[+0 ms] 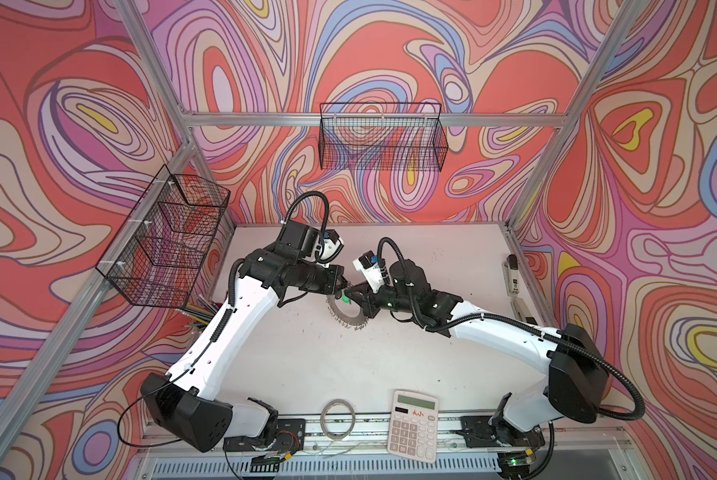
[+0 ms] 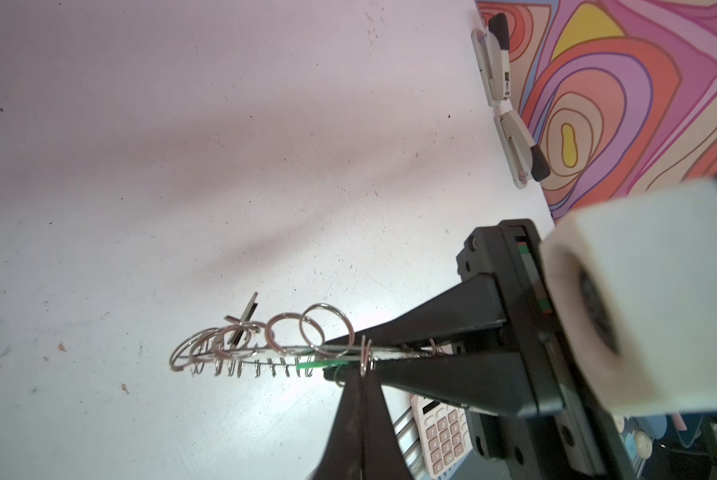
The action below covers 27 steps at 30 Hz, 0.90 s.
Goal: Attach keys to a key ring
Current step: Insert the key into the keyring, then place the keyring at the center of the table.
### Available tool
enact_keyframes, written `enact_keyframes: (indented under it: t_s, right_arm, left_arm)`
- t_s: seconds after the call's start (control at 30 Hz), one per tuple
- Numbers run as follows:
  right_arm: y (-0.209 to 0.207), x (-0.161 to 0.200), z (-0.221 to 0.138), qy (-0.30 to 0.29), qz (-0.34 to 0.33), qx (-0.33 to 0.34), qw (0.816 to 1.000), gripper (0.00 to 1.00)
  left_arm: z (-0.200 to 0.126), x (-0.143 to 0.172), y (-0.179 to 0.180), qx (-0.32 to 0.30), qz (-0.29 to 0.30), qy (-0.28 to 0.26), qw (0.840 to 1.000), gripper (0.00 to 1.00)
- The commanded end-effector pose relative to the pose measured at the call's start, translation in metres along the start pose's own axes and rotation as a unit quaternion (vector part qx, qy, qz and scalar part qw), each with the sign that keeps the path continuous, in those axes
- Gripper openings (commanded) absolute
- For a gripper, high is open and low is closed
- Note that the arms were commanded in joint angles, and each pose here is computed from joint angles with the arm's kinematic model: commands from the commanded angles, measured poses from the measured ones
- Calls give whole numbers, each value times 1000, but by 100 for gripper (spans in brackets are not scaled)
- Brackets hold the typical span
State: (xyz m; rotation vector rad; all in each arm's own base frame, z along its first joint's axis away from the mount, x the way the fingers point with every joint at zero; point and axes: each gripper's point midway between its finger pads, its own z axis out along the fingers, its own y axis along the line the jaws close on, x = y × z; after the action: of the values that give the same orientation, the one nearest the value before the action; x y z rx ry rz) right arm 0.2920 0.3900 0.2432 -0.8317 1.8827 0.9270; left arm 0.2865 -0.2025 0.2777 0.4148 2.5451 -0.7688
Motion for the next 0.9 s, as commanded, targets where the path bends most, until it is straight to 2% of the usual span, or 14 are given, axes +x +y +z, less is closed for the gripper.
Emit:
enact_keyframes:
  t_s: [0.0,0.1,0.13,0.27,0.4,0.47,0.53,0.67,0.73,0.8,0.87]
  right_arm:
    - [-38,11,3,17,-24,74,997,0]
    - [-28,18,8,28,-26,39,998,0]
    - [-21,19,9,26,-20,19,999,0]
    - [0,20,9,16,14,-66,998,0]
    - [0,8,-5,-8,86,-152,985,0]
    - [-7,-3,-17,-39,125,-188,973,0]
    - [-13,-16,-31,-71,158,-229,958,0]
    - [-22,-35,-55,-125,206,-288,927,0]
    - [-25,-45,-69,-157,225,-323,906,0]
    - [-28,-46,-73,-168,246,-355,886,0]
    - [-29,-44,-71,-167,259,-375,874,0]
  left_arm:
    - [0,29,7,-12,-10,69,998,0]
    - [6,16,-3,20,-11,56,998,0]
    - [7,9,-9,38,-9,42,998,4]
    - [-9,-20,-14,75,-9,-35,997,41]
    - [-25,-31,22,38,-36,-100,994,54]
    - [-27,-29,42,36,-60,-124,990,57]
    - [-24,-25,52,64,-88,-138,984,57]
    - [-8,-11,47,121,-95,-126,980,58]
    - [2,-4,44,150,-104,-112,977,58]
    - [9,2,43,170,-111,-104,974,58]
    - [12,3,39,194,-112,-107,969,59]
